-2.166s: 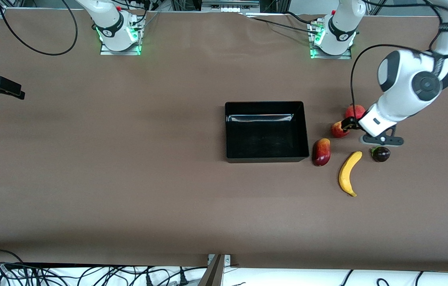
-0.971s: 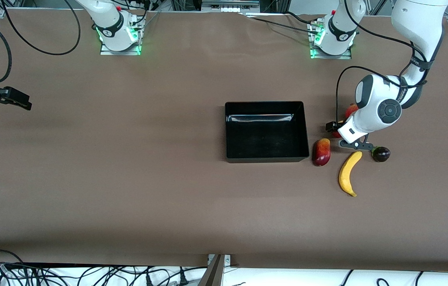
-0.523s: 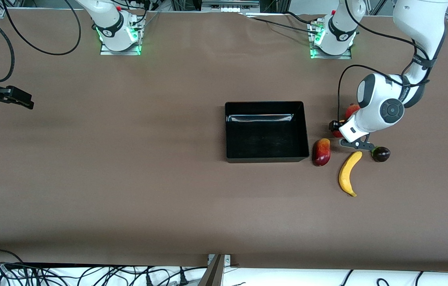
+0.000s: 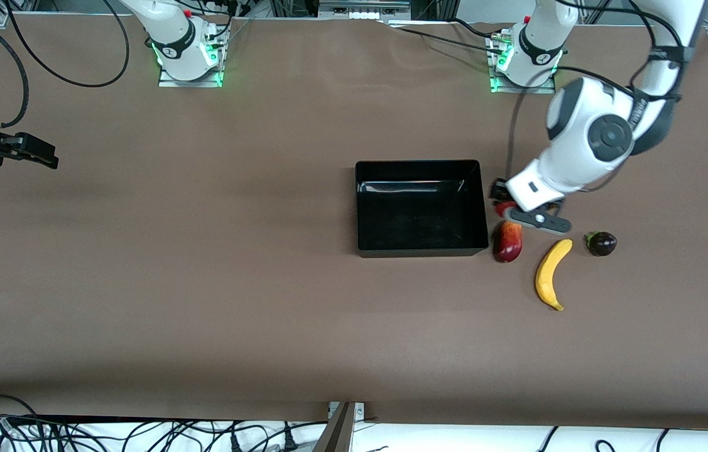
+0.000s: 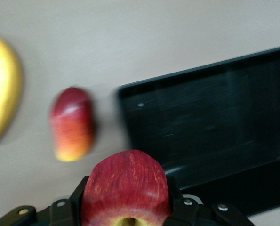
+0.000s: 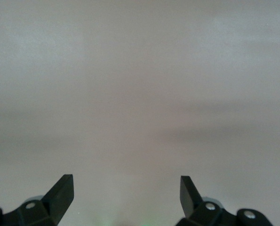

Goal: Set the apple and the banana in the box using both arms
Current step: 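Lift the red apple and carry it over the black box, then lower the apple into the box and open the left gripper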

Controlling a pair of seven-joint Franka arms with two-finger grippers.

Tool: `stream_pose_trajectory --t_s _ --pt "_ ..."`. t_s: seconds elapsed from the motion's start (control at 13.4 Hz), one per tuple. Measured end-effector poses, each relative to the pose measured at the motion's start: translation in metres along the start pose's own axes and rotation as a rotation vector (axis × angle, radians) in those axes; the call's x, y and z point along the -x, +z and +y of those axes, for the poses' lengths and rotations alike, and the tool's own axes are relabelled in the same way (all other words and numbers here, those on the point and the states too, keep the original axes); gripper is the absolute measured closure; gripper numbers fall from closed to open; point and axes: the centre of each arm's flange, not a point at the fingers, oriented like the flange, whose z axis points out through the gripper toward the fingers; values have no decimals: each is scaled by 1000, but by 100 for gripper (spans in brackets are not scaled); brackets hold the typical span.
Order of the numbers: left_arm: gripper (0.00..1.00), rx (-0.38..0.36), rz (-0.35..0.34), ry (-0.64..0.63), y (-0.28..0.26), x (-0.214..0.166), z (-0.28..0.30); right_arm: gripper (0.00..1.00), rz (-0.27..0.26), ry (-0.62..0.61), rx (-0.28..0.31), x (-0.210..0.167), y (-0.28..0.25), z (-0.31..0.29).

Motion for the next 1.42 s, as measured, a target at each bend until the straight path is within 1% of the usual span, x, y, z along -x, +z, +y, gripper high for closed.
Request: stream_pose_trajectory --t_s 0.07,0.22,0.37,0.52,0.6,0.75,0.97,1.42 --pt "33 18 1 -37 0 0 32 0 -2 3 0 0 0 1" --pt "33 33 -28 -98 19 6 97 0 -4 7 0 0 1 2" --pt "33 42 -69 -118 54 13 164 0 -5 8 0 0 1 2" --pt "33 30 -72 -148 96 15 207 0 -7 8 0 0 2 2" --pt "33 20 -74 -158 117 12 216 0 -9 8 0 0 3 2" --pt "33 2 -85 -178 147 -1 213 0 -11 8 0 0 4 2" --pt "33 -22 -93 -197 169 -14 201 0 -11 8 0 0 4 2" --pt "33 -45 -131 -179 201 -3 210 0 -19 9 0 1 6 2"
